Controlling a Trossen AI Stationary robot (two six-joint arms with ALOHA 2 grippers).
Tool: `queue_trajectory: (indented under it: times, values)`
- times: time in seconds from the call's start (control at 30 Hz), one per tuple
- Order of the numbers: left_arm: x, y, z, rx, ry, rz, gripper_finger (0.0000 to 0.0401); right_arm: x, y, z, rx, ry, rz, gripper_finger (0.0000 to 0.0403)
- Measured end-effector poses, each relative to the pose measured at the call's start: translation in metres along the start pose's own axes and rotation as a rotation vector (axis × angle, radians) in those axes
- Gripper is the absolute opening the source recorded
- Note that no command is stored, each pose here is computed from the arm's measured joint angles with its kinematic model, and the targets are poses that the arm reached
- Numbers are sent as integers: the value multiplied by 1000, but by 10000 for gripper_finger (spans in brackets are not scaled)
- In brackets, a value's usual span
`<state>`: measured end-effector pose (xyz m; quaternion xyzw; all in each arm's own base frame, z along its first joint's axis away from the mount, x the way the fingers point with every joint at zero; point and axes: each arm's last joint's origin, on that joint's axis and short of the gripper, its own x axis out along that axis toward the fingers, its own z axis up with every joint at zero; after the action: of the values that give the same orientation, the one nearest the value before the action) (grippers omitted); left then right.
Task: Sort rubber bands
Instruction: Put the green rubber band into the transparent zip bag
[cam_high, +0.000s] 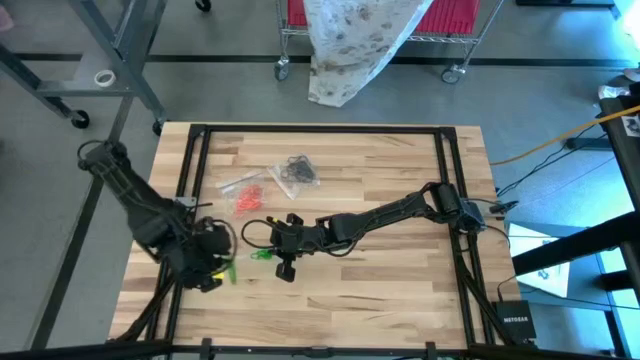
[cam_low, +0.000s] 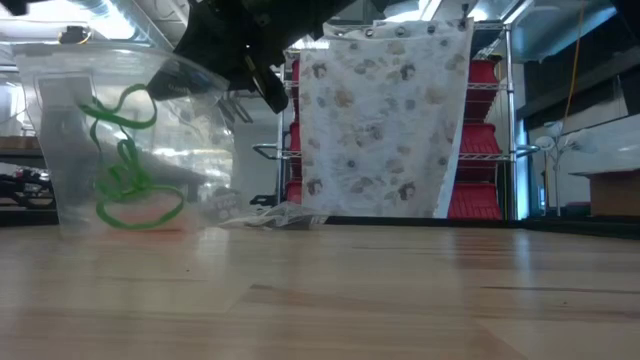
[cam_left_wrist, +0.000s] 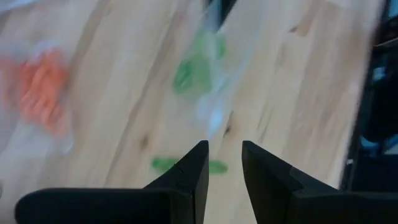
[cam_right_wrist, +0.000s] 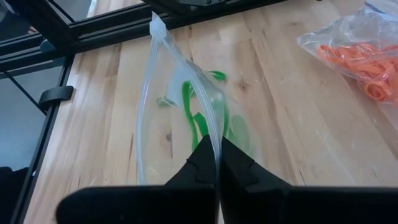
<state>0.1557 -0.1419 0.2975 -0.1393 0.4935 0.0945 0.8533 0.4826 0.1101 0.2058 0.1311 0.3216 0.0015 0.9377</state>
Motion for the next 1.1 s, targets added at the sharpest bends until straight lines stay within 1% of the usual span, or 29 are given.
queue_trajectory:
  times: [0.13, 0.3, 0.43, 0.53, 0.63, 0.73, 0.83, 1.0, 1.1]
  values:
    - [0, 5, -23, -101, 41, 78, 88, 0, 0, 0, 0, 0, 0, 0]
    - [20, 11, -48, -273, 72, 139, 91, 0, 0, 0, -4, -1, 1, 0]
    - [42, 18, -64, -391, 124, 161, 123, 0, 0, 0, -12, -1, 1, 0]
    - [61, 22, -76, -465, 153, 142, 156, 0, 0, 0, -22, -1, 1, 0]
    - [81, 31, -88, -524, 156, 142, 179, 0, 0, 0, -25, -2, 1, 0]
    - [98, 37, -97, -554, 152, 108, 185, 0, 0, 0, -25, -2, 1, 0]
    - [109, 43, -103, -564, 149, 94, 181, 0, 0, 0, -26, -3, 1, 0]
    - [116, 51, -107, -560, 179, 125, 168, 0, 0, 0, -26, -3, 1, 0]
    - [118, 52, -107, -561, 178, 116, 162, 0, 1, 0, -28, -2, 3, 0]
